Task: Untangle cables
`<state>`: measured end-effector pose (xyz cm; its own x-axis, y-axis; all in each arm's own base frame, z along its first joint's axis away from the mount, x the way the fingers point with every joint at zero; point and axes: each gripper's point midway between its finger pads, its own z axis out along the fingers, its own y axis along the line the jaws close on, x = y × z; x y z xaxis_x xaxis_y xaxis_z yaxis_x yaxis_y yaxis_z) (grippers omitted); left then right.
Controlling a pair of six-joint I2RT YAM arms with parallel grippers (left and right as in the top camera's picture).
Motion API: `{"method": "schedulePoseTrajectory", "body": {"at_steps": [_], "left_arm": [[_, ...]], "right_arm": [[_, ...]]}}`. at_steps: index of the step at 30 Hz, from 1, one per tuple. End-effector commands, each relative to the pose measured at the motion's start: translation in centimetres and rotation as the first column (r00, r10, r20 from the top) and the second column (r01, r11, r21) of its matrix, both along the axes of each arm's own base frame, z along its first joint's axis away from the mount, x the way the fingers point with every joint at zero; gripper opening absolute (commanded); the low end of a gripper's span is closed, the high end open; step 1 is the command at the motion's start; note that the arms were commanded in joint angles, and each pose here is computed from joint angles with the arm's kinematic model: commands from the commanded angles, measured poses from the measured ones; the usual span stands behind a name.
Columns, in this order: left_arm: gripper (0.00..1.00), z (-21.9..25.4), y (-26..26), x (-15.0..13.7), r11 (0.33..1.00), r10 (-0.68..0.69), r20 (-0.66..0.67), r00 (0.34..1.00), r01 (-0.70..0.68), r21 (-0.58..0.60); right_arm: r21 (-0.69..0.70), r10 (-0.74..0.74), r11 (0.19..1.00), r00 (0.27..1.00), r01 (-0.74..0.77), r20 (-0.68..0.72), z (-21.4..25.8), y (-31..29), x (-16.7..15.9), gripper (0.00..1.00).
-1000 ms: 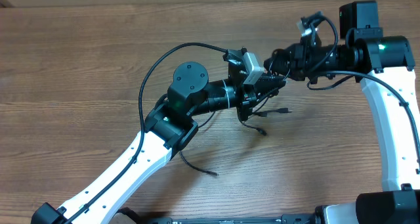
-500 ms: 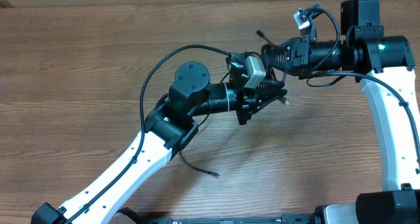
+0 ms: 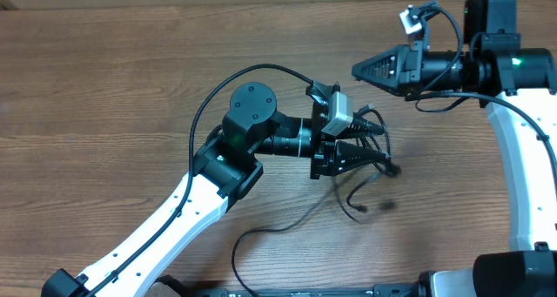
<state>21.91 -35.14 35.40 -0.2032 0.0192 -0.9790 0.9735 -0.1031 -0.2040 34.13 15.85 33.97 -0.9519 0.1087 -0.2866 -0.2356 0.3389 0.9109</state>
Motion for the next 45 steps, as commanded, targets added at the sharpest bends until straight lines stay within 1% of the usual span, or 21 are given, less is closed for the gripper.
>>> {"method": "schedulePoseTrajectory", "body": {"at_steps": [1,3,6,10,12,15,17,19,20,21,23,24,26,27,29,31,32,33,37,41,45], "left_arm": [[0.28,0.6,1.0,0.5,1.0,-0.009,0.01,1.0,0.01,-0.006],[0.17,0.6,1.6,1.3,1.0,0.014,-0.007,1.0,-0.014,-0.005],[0.08,0.6,2.4,2.5,0.999,0.05,-0.037,0.998,-0.05,-0.002],[0.04,0.4,3.6,4.0,0.995,0.098,-0.065,0.993,-0.098,0.007],[0.05,0.0,4.0,4.6,0.992,0.123,-0.085,0.989,-0.121,0.022],[0.14,-1.6,4.2,5.3,0.984,0.168,-0.155,0.973,-0.158,0.079],[0.21,-2.8,4.3,5.4,0.978,0.19,-0.205,0.96,-0.167,0.124],[0.26,-4.0,4.5,5.2,0.973,0.197,-0.232,0.953,-0.16,0.168],[0.28,-4.7,4.6,5.1,0.97,0.2,-0.239,0.95,-0.156,0.188],[0.32,-5.3,4.7,5.0,0.965,0.205,-0.245,0.948,-0.154,0.212],[0.33,-6.8,5.0,5.3,0.945,0.256,-0.261,0.931,-0.185,0.269],[0.36,-7.8,5.4,6.0,0.923,0.316,-0.27,0.91,-0.228,0.311],[0.51,-8.8,5.9,6.9,0.889,0.391,-0.265,0.881,-0.286,0.358],[0.57,-9.4,6.2,7.5,0.866,0.435,-0.258,0.863,-0.321,0.383],[0.62,-9.9,6.7,8.4,0.831,0.494,-0.236,0.837,-0.374,0.411],[0.75,-10.2,7.1,9.2,0.805,0.534,-0.216,0.817,-0.414,0.424],[0.8,-10.3,7.2,9.4,0.794,0.55,-0.208,0.809,-0.43,0.429],[0.84,-10.4,7.4,9.7,0.785,0.563,-0.2,0.802,-0.443,0.434],[0.94,-11.1,8.0,10.3,0.743,0.611,-0.182,0.77,-0.48,0.466],[0.98,-11.8,8.7,10.9,0.699,0.658,-0.158,0.736,-0.518,0.494],[0.99,-11.8,8.8,11.0,0.694,0.662,-0.156,0.733,-0.521,0.497]], "right_arm": [[0.015,-0.016,1.0,0.999,0.015,0.047,1.4,-0.9,0.0,0.04],[-0.014,-0.047,0.999,0.998,0.047,0.043,0.9,-1.6,0.5,0.04],[-0.083,-0.105,0.991,0.994,0.106,0.023,-0.3,-2.7,1.1,0.05],[-0.163,-0.162,0.974,0.987,0.158,-0.01,-1.8,-3.8,1.4,0.08],[-0.224,-0.196,0.957,0.98,0.184,-0.034,-2.9,-4.4,1.4,0.09],[-0.336,-0.258,0.916,0.963,0.221,-0.071,-4.9,-5.7,1.2,0.11],[-0.412,-0.301,0.88,0.949,0.237,-0.096,-6.1,-6.7,0.8,0.16],[-0.502,-0.367,0.827,0.92,0.255,-0.138,-7.6,-8.1,0.2,0.21],[-0.562,-0.415,0.785,0.895,0.261,-0.165,-8.5,-9.1,-0.3,0.23],[-0.613,-0.455,0.747,0.871,0.259,-0.187,-9.3,-9.9,-1.0,0.27],[-0.703,-0.519,0.674,0.822,0.227,-0.232,-10.5,-11.5,-2.8,0.35],[-0.737,-0.534,0.647,0.806,0.195,-0.255,-11.0,-12.0,-3.9,0.46],[-0.769,-0.546,0.621,0.788,0.153,-0.285,-11.4,-12.5,-5.2,0.57],[-0.779,-0.55,0.612,0.78,0.134,-0.298,-11.6,-12.7,-5.8,0.61],[-0.799,-0.559,0.592,0.765,0.1,-0.319,-12.0,-13.1,-6.8,0.66],[-0.827,-0.572,0.559,0.751,0.065,-0.328,-12.8,-13.8,-7.6,0.72],[-0.835,-0.577,0.548,0.745,0.049,-0.335,-13.3,-14.0,-7.9,0.78],[-0.838,-0.578,0.545,0.739,0.033,-0.347,-13.7,-14.0,-8.2,0.81],[-0.832,-0.576,0.552,0.698,-0.053,-0.426,-16.5,-13.9,-10.1,0.83],[-0.822,-0.585,0.556,0.643,-0.125,-0.494,-19.2,-13.8,-12.1,0.81],[-0.805,-0.585,0.56,0.596,-0.193,-0.55,-21.0,-13.6,-14.1,0.79]]}}
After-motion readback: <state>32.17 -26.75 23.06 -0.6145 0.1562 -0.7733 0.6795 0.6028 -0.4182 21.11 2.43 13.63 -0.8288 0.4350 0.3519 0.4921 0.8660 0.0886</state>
